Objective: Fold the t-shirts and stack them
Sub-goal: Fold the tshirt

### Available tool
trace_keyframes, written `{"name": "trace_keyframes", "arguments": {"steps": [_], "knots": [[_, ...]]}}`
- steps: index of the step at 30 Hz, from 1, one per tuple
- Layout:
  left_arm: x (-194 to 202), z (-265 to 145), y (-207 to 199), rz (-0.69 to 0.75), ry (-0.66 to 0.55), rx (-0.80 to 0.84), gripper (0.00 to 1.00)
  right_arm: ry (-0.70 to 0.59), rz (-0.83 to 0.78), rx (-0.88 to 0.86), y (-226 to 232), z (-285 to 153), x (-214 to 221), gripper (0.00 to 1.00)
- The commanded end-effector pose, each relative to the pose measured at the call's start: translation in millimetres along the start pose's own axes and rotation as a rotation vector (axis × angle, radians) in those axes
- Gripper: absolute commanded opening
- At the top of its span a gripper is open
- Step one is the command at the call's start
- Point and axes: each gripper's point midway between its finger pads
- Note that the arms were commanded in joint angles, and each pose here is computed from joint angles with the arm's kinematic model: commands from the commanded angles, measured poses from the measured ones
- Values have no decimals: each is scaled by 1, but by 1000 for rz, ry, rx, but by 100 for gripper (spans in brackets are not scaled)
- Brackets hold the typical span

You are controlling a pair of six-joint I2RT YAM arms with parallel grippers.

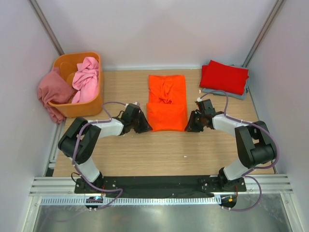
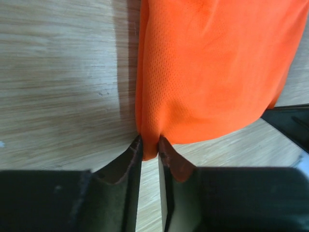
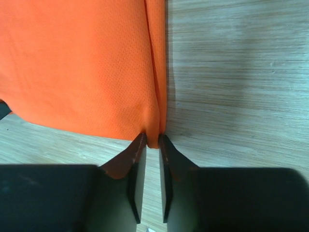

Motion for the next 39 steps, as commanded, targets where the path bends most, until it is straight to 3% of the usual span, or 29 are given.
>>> {"name": "trace_keyframes", "arguments": {"steps": [1, 4, 9, 21, 31, 39], "knots": [[7, 9, 23, -5, 3, -59, 17, 62, 13, 22, -7, 7, 20, 21], [8, 11, 26, -6, 5, -66, 2, 67, 15, 12, -6, 9, 21, 12], [8, 9, 22, 7, -1, -62, 0, 65, 19, 2, -3, 7, 21, 1], [18, -51, 12, 91, -80, -145, 0, -12, 25, -40, 17, -37, 16, 1], [51, -121, -3, 134, -131, -104, 0, -61, 15, -71, 50, -94, 48, 1], [15, -182, -44, 181, -256, -123, 0, -229, -19, -35, 72, -155, -13, 1]]}}
Point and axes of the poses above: each gripper's point midway between its finger pads, its own z axis out along the fingers, its own y axis along the line the jaws close on, x = y × z, and after that the axes turned 14 degrees about -z, right-handed
